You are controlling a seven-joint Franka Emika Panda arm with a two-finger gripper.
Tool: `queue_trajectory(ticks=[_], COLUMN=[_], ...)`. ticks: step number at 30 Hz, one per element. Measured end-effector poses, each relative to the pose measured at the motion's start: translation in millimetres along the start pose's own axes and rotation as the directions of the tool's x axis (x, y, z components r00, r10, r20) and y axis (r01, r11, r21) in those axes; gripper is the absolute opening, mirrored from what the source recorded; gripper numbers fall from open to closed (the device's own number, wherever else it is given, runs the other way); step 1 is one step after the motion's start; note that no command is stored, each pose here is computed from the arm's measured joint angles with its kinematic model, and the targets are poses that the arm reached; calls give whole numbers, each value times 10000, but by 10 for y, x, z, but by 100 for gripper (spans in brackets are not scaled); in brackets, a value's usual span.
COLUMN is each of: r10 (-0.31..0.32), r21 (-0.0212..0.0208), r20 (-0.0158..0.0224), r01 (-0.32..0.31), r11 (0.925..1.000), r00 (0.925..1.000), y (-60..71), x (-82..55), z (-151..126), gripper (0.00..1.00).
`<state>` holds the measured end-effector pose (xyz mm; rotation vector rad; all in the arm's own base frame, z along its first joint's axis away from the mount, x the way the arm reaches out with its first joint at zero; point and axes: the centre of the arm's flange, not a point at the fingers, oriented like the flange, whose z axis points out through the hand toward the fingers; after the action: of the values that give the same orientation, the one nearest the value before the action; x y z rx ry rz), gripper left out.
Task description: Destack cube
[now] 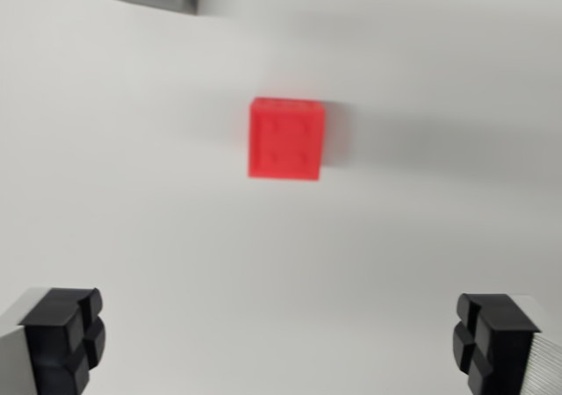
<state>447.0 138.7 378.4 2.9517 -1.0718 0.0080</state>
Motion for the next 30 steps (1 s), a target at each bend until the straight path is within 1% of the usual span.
queue_trajectory(ticks=[2,6,8,13,15,20,24,30], r10=[-1,-3,-5,-7,-7,-7,-7,-7], r21=[6,0,3,-9,-6,-3,-14,-16], r20=[-6,-5,-7,-1,-3,-4,4,5], r01=[1,3,5,7,7,7,7,7], r11=[10000,10000,10000,10000,10000,10000,10000,10000], r00=[10000,10000,10000,10000,10000,10000,10000,10000], y=[0,0,-2,-2,-2,-6,-7,-7], x=[0,0,1,1,1,4,5,5], z=[-63,-169,-205,-287,-314,-349,-346,-345], gripper=[100,100,100,100,100,100,100,100])
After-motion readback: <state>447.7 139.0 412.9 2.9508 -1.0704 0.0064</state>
